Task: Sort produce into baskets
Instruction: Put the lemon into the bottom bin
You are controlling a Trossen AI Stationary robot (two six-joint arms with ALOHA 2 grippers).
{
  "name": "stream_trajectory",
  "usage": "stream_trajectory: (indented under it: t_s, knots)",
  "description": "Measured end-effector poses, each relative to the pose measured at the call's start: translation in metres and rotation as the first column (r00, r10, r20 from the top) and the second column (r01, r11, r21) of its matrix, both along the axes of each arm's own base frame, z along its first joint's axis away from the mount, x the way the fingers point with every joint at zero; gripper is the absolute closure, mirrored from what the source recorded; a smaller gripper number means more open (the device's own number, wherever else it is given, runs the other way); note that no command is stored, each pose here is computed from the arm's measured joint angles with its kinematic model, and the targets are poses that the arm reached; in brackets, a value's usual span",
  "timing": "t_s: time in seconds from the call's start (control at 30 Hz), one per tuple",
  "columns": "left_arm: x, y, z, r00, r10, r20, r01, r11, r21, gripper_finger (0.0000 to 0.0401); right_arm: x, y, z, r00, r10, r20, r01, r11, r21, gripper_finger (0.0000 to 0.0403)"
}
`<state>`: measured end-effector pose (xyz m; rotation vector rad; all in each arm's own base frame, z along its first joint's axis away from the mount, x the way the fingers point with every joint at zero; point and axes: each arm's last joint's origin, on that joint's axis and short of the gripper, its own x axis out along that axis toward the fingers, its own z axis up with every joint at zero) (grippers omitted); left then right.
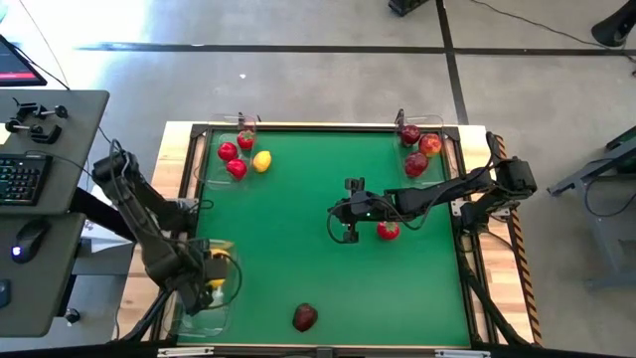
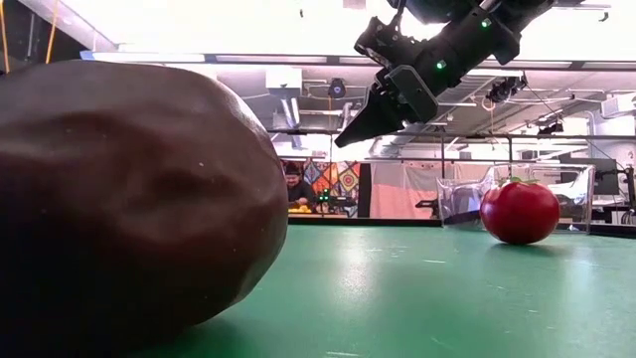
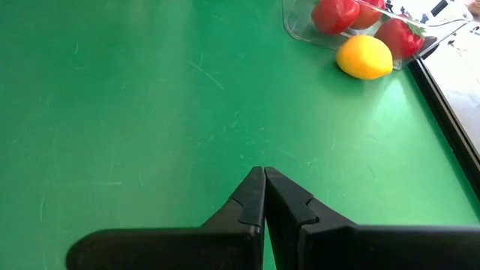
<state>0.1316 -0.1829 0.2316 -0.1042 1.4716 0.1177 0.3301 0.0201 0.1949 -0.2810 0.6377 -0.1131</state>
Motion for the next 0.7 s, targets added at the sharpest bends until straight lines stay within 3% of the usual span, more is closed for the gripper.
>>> stream_trajectory:
  t_s: [0.33, 0.7]
  knots:
    - [-0.001, -0.001, -0.034, 0.999, -0.009, 0.053, 0.012, 0.998, -0.056, 0.0174, 0.0, 0.0, 0.0, 1.0, 0.0, 0.0, 0.0, 1.0, 0.0, 0.0403]
    - [-0.003, 0.01, -0.055, 1.0, 0.004, 0.03, -0.002, 0.999, -0.035, 0.0174, 0.0, 0.0, 0.0, 1.0, 0.0, 0.0, 0.0, 1.0, 0.0, 0.0403]
